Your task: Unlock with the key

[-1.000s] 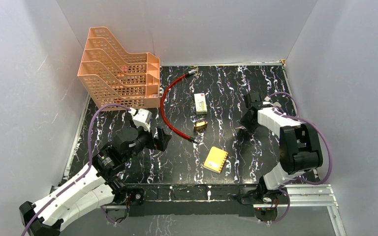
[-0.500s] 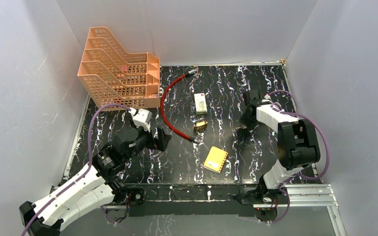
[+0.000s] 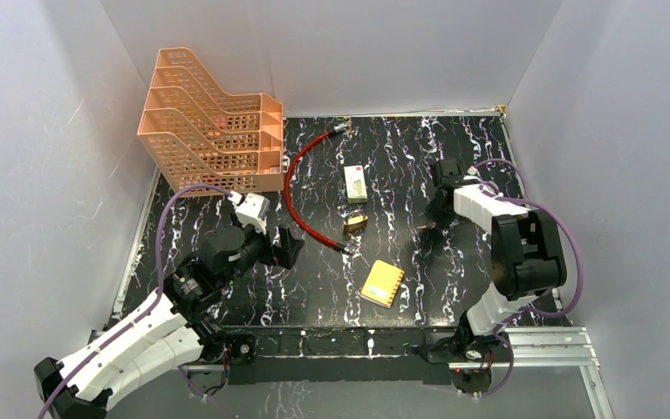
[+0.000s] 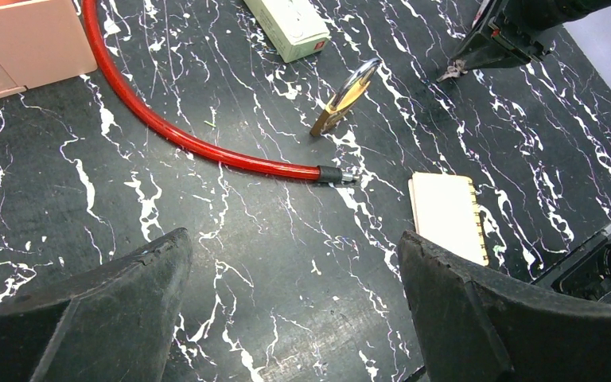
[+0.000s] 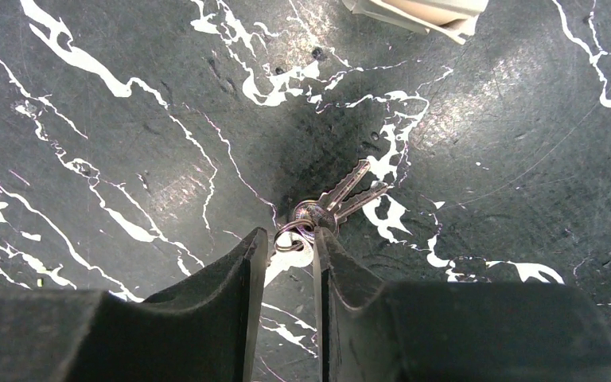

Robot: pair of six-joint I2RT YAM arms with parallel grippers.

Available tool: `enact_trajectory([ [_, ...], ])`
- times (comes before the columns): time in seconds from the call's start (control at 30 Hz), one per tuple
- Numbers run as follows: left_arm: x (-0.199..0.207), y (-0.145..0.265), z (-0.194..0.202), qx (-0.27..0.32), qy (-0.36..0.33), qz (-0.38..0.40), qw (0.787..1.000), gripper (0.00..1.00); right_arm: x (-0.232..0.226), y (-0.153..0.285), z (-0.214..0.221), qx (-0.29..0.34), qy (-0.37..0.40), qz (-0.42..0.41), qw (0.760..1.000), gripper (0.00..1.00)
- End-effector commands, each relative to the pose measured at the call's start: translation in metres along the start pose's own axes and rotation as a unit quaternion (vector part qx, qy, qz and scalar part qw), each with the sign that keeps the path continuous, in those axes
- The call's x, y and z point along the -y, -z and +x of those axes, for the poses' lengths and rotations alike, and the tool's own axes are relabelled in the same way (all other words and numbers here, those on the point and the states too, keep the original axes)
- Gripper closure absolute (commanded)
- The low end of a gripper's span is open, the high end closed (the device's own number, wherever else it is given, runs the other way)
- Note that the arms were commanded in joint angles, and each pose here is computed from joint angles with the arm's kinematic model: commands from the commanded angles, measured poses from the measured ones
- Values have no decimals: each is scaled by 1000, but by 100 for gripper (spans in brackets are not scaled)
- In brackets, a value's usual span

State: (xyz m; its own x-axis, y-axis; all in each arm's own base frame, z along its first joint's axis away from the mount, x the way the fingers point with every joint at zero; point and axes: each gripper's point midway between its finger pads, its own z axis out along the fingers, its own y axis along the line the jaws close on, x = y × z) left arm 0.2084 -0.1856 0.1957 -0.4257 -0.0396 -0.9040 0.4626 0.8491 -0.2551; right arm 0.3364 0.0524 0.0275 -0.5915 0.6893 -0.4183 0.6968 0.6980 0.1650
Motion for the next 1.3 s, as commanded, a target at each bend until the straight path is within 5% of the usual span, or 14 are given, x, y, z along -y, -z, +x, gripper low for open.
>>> enact_trajectory([
  [0.0, 6, 2, -8, 11, 1, 13, 1000, 2, -3, -2, -7, 10, 3, 1, 1000, 64],
  [0.23, 6, 3, -8, 12, 1, 14, 1000, 2, -1, -2, -5, 8, 8, -1, 1000, 73],
  [0.53, 7, 3, -9, 13, 1, 16, 1000, 2, 0, 11, -9, 14, 6, -8, 1000, 99],
  [0.87, 7, 8, -15, 24, 9, 16, 1000, 2, -31, 103, -37, 69, 90, -133, 985, 100],
  [1.03, 17, 16, -35, 52, 25, 36, 998, 2, -60, 194, -38, 104, 185, -315, 925, 100],
  [1.27, 56, 32, -79, 122, 78, 134, 980, 2, -88, 324, 24, 74, 316, -570, 755, 100],
])
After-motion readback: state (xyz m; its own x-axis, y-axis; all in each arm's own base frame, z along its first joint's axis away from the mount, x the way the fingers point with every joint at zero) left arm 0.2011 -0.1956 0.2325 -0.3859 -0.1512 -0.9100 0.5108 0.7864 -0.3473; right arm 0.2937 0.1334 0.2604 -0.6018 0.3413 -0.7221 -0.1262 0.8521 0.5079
